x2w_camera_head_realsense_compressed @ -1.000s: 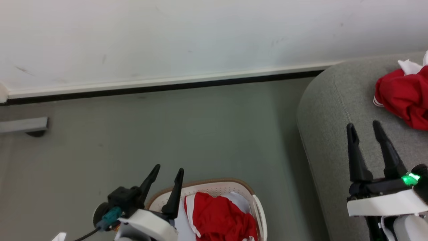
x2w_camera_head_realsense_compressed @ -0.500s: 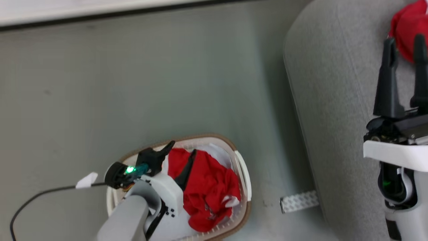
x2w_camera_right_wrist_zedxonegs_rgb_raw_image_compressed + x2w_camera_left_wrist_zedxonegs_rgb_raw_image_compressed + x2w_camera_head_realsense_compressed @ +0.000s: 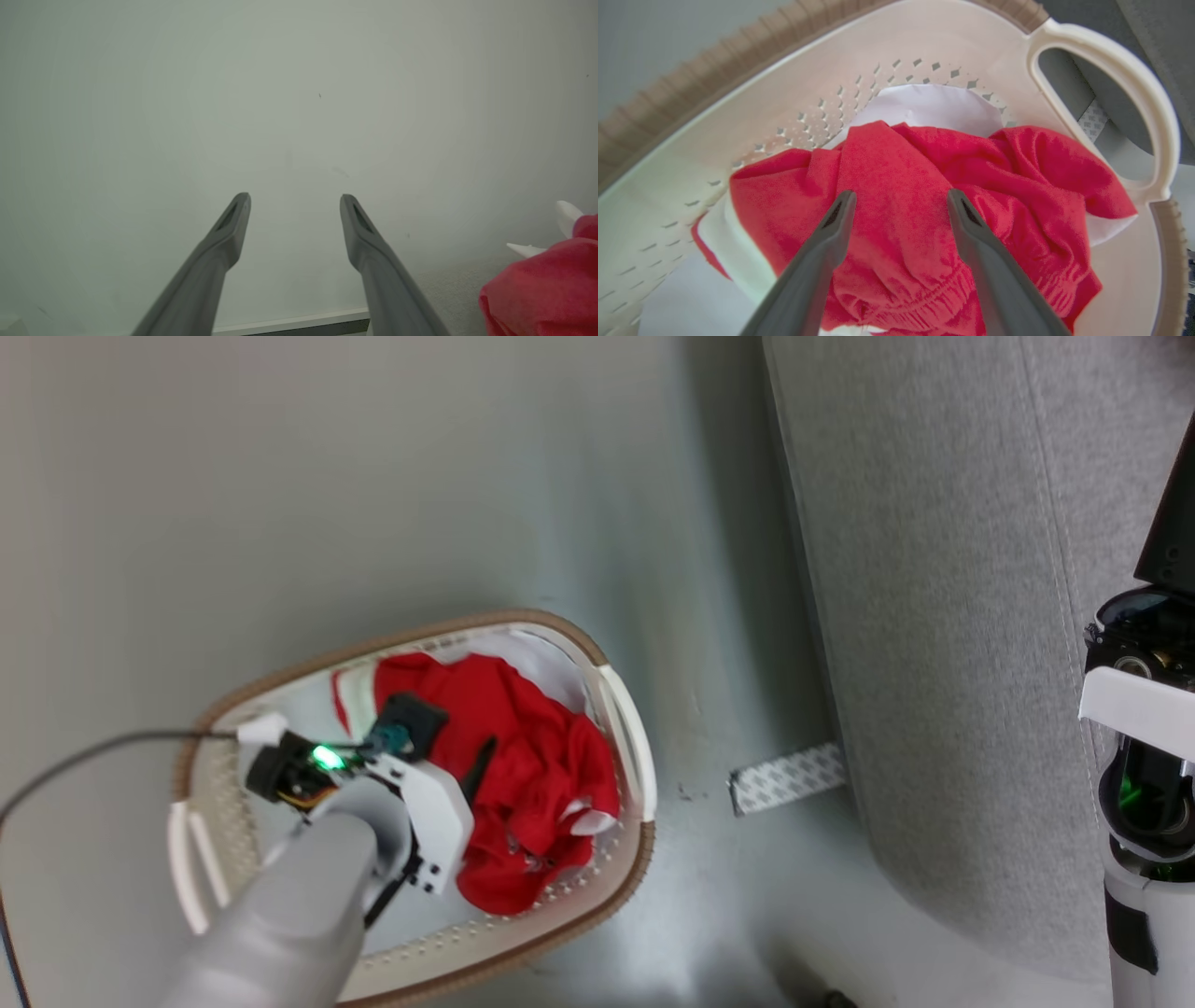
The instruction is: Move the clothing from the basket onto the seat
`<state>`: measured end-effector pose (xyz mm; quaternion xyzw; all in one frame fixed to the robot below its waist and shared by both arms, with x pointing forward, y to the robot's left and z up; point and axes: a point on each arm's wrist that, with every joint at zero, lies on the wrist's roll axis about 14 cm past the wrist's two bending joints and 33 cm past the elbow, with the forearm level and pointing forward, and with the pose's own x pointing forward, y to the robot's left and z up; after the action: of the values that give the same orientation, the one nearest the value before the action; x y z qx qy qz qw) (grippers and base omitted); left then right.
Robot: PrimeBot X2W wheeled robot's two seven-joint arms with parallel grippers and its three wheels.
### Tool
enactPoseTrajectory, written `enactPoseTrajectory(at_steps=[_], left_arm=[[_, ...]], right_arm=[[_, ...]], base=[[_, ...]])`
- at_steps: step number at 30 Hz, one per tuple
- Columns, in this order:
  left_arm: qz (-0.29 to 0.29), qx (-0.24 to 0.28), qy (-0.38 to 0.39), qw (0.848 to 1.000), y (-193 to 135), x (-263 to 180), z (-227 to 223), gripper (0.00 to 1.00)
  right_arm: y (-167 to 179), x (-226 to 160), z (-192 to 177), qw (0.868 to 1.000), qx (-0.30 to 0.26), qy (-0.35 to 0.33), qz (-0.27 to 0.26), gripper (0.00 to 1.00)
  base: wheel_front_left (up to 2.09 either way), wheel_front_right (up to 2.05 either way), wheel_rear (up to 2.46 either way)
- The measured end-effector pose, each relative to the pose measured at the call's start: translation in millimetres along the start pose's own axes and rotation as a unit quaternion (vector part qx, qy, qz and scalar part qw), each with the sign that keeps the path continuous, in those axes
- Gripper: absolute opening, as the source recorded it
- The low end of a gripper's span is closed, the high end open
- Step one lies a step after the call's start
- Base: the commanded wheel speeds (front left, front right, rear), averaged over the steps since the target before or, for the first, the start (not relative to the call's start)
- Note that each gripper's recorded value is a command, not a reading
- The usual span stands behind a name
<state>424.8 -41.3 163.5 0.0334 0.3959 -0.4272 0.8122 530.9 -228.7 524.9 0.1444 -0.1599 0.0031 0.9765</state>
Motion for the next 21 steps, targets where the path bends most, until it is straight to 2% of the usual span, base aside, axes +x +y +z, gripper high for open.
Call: enactPoseTrajectory(at_steps=[7, 13, 17, 18, 19, 21], left_arm=[[-0.023, 0.015, 0.093, 0.995, 2.0, 24.5, -44.8, 1.0], [-0.039, 0.038, 0.181, 0.982, -2.1, 28.8, -81.5, 1.0], [-0.044, 0.041, 0.193, 0.979, -3.6, 27.6, -85.8, 1.0], [-0.046, 0.044, 0.19, 0.98, -3.7, 27.7, -84.8, 0.46], [-0.046, 0.043, 0.182, 0.981, -3.6, 28.4, -82.1, 0.0], [-0.046, 0.039, 0.174, 0.983, -2.0, 28.2, -78.6, 0.0]], right_arm=[[-17.3, -6.7, -12.2, 0.999, -0.035, 0.019, -0.015, 1.0], [-29.0, -15.8, -19.2, 0.997, -0.057, 0.038, -0.029, 1.0], [-28.9, -17.1, -22.2, 0.997, -0.06, 0.042, -0.028, 1.0], [-28.8, -17.1, -22.1, 0.997, -0.059, 0.042, -0.028, 1.0], [-28.8, -17.1, -21.4, 0.997, -0.058, 0.041, -0.029, 1.0], [-29.2, -17.3, -18.7, 0.997, -0.057, 0.039, -0.03, 1.0]], base=[[0.0, 0.0, 0.0], [0.02, 0.02, 0.02], [0.05, 0.05, 0.05], [0.0, 0.0, 0.0], [0.0, 0.0, 0.0], [0.0, 0.0, 0.0]])
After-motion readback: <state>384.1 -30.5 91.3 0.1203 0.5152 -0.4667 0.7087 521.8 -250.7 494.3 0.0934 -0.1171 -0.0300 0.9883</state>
